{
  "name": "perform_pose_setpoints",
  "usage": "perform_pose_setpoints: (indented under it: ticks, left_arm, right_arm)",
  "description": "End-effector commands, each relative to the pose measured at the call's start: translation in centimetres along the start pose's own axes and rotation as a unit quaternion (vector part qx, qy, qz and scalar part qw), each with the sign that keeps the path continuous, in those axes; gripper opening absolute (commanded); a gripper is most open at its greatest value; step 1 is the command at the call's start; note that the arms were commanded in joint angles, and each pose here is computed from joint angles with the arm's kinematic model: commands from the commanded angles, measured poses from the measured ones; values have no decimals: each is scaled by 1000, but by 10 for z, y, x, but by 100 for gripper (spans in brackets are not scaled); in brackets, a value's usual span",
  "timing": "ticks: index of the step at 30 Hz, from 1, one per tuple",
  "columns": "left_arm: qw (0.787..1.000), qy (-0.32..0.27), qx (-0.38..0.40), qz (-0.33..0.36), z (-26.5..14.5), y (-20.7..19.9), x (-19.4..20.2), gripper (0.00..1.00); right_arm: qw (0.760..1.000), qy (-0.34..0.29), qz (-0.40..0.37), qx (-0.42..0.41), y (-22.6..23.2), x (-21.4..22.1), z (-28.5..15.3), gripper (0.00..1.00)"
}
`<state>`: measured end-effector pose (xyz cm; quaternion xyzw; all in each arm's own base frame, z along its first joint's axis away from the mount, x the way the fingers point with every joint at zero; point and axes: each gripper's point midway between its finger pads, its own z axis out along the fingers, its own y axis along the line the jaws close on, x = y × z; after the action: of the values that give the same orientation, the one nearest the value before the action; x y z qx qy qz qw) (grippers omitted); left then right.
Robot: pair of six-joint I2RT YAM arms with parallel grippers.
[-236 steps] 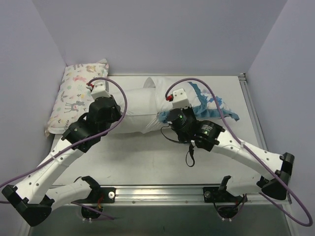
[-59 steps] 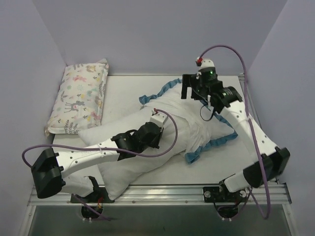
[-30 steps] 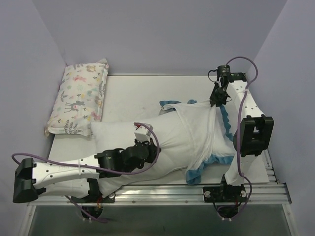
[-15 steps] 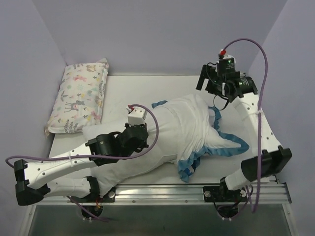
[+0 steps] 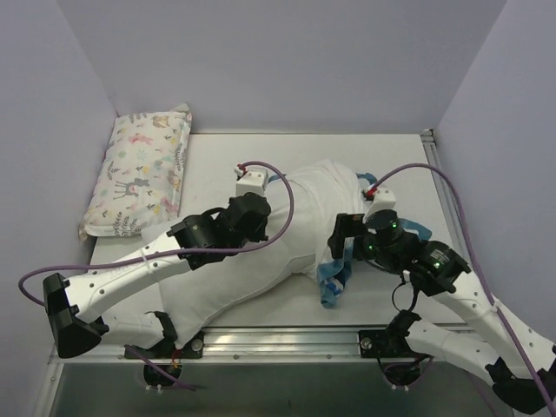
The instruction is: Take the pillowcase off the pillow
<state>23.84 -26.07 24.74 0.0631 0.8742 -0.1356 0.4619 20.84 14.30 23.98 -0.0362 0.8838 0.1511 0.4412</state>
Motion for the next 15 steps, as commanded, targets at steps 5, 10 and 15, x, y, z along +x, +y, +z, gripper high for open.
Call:
perform_pose_setpoints:
  ticks: [5,10,15]
  left_arm:
    - [991,-84,78,-68,-17,-40,-63,0]
    - [989,-99,86,-70,-31,-34,-73,0]
    - [988,-117,76,-69,-52,-14,-88,0]
  right_arm:
    - [998,59,2,16,11,64,38,96]
    - [994,52,-27,94,-16,64,53,57]
    - [983,22,6,182,-77,44,41,14]
